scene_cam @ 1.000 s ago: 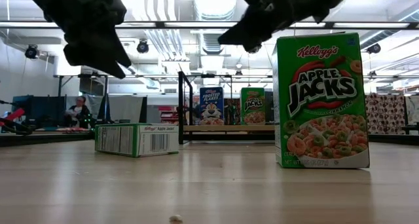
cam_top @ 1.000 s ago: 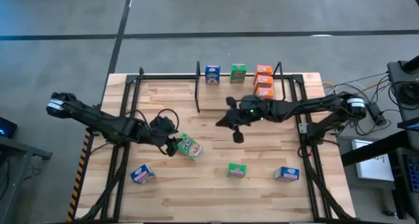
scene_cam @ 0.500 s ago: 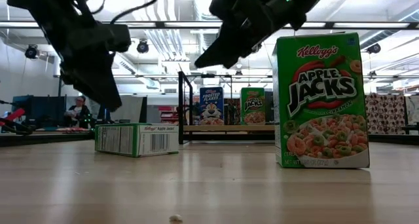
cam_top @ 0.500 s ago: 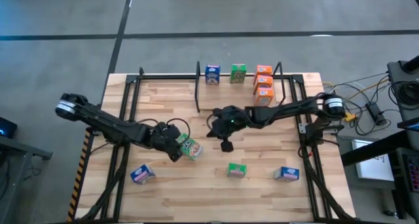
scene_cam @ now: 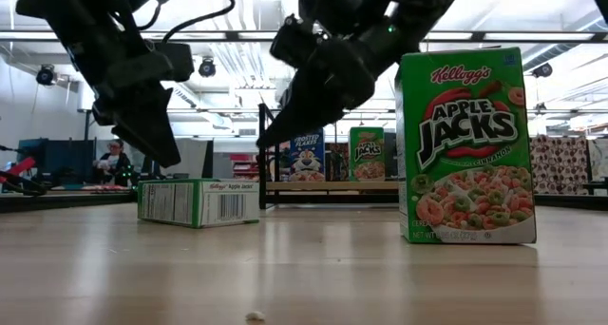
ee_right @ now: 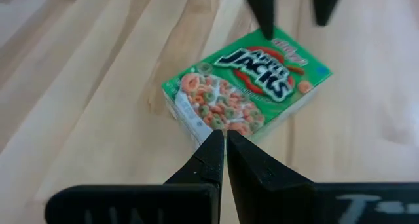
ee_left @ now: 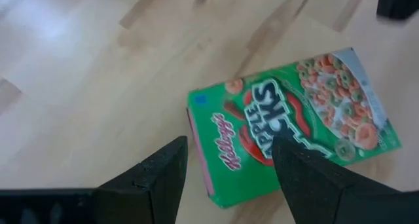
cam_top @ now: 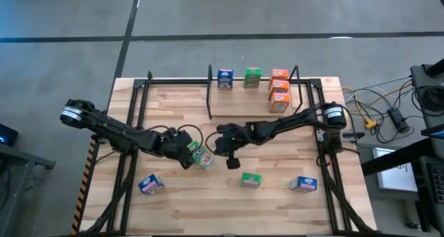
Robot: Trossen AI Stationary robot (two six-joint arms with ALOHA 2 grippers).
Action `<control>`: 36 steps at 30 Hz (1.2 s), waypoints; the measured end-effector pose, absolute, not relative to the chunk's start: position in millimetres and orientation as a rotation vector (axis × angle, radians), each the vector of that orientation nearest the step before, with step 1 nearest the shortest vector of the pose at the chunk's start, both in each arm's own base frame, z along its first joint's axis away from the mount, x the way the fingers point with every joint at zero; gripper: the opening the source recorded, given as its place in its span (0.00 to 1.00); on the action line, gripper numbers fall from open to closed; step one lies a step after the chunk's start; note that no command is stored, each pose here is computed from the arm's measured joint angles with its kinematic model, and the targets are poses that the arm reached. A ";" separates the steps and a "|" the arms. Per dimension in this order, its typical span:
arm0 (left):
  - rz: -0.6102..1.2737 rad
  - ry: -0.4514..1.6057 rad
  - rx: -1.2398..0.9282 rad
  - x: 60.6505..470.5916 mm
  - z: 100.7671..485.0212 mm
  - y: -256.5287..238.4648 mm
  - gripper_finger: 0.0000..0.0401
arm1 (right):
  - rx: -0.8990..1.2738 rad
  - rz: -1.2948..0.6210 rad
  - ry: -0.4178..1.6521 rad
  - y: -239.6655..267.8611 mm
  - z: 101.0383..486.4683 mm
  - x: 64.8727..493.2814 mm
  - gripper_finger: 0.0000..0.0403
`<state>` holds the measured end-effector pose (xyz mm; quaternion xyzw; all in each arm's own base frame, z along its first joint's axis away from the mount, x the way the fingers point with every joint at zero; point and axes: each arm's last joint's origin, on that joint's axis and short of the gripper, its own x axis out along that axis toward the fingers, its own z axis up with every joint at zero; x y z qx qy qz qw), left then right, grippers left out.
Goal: Stack cereal on shelf
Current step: Put the left green cereal box aligned with the other green cereal box on the shelf
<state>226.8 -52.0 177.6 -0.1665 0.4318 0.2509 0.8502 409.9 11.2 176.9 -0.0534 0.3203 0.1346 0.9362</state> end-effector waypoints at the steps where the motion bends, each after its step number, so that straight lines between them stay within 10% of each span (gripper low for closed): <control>1: 0.537 0.902 -0.345 226.8 177.7 -51.7 0.51 | -0.110 0.278 0.660 12.1 172.8 411.4 0.02; 36: 0.688 0.826 -0.523 229.2 180.0 -34.6 0.51 | -0.166 0.326 0.721 19.9 137.2 416.3 0.02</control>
